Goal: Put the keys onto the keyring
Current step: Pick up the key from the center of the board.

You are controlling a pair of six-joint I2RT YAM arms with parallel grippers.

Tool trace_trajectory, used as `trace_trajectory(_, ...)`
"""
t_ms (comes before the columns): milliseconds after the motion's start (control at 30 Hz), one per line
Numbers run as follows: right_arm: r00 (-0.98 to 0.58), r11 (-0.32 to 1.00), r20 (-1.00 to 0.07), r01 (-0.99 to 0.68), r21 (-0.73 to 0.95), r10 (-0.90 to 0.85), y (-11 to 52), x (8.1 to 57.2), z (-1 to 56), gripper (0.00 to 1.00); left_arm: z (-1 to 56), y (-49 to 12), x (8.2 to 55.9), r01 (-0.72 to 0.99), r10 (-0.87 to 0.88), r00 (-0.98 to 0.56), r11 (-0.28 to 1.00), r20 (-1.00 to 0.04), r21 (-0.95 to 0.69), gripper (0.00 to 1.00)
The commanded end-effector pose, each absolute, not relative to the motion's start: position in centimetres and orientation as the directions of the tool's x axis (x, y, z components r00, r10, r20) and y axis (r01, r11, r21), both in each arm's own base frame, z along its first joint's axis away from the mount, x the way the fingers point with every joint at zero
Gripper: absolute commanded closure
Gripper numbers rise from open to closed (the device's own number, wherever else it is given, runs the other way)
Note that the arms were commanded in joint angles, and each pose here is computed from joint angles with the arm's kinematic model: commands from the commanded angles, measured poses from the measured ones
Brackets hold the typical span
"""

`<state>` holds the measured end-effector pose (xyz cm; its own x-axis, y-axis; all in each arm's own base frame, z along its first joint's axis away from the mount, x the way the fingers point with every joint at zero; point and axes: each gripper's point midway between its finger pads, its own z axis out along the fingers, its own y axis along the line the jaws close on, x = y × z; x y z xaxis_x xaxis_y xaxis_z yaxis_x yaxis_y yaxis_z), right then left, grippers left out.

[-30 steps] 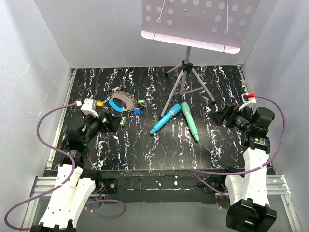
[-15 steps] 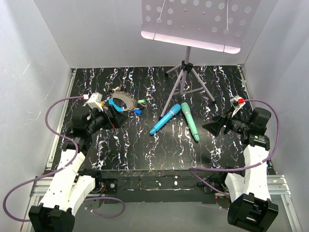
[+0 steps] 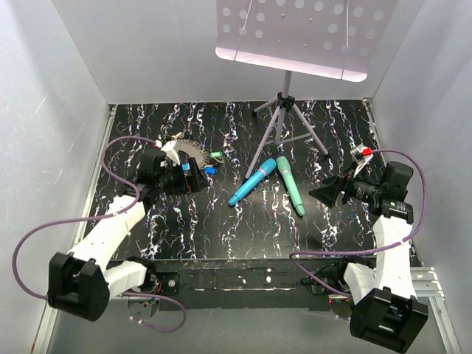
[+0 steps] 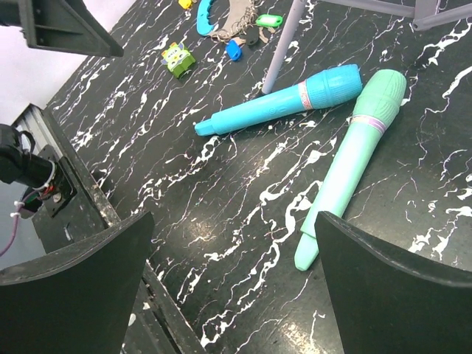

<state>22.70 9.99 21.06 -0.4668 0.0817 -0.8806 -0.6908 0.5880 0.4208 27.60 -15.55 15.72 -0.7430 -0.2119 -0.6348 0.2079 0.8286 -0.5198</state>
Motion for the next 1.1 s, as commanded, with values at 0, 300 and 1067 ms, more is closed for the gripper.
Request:
trace_trajectory(0, -0.446, 0.608, -0.891, -0.685, 0.4, 0.084, 9.7, 23.5, 22.6, 0.0, 16.2, -15.3, 30.0, 0.175, -0.208, -0.724, 0.867, -0.658, -0.467, 0.01)
trace_trajectory(300, -0.455, 0.633, -0.886, -0.658, 0.406, 0.096, 9.4, 23.8, 22.4, 0.0, 15.3, -15.7, 35.8, 0.114, -0.206, -0.727, 0.905, -0.655, -0.41, 0.0)
trace_trajectory(1067, -0.45, 0.633, -0.888, -0.661, 0.403, 0.096, 9.4, 23.8, 21.8, 0.0, 8.9, -13.9, 45.3, 0.105, -0.044, -0.857, 0.96, -0.513, -0.258, 0.25)
